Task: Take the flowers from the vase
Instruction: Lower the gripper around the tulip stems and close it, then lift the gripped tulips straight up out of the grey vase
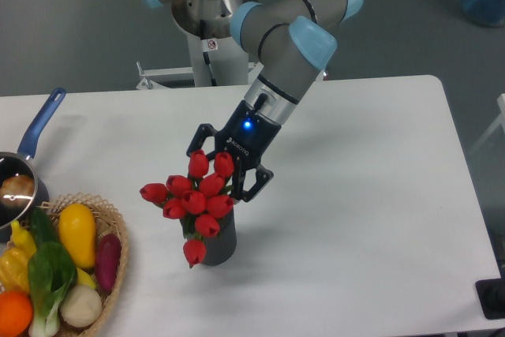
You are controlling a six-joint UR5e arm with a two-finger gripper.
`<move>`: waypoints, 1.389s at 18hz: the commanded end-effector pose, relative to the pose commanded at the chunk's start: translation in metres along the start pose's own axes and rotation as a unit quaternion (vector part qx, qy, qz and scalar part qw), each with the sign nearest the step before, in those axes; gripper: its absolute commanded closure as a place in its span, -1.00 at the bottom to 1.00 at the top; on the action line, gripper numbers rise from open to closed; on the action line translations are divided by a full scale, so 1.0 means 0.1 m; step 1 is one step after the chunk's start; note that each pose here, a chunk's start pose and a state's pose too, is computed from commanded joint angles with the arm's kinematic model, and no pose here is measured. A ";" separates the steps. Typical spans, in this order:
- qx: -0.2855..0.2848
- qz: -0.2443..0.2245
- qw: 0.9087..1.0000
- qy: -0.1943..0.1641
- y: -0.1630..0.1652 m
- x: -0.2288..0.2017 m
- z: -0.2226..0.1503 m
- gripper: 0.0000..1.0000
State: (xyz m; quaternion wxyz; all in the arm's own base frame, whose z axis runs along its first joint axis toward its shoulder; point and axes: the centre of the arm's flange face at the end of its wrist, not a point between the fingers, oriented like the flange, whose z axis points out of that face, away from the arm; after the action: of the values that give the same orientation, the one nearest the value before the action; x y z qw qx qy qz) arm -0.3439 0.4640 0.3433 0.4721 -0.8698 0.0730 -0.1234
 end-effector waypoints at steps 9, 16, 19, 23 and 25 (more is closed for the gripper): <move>0.026 -0.015 0.999 -0.013 -0.32 0.03 -0.25 1.00; 0.068 0.014 0.996 -0.047 -1.01 0.33 -0.86 1.00; 0.081 0.024 0.994 -0.067 -1.25 0.45 -1.12 1.00; 0.094 0.039 0.991 -0.082 -1.44 0.63 -1.36 1.00; 0.098 0.046 0.990 -0.092 -1.50 0.71 -1.47 1.00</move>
State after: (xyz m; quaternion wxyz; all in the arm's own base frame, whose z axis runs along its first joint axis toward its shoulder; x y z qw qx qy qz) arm -0.3162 0.4099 0.5565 0.5647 -0.8229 0.0564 -0.0275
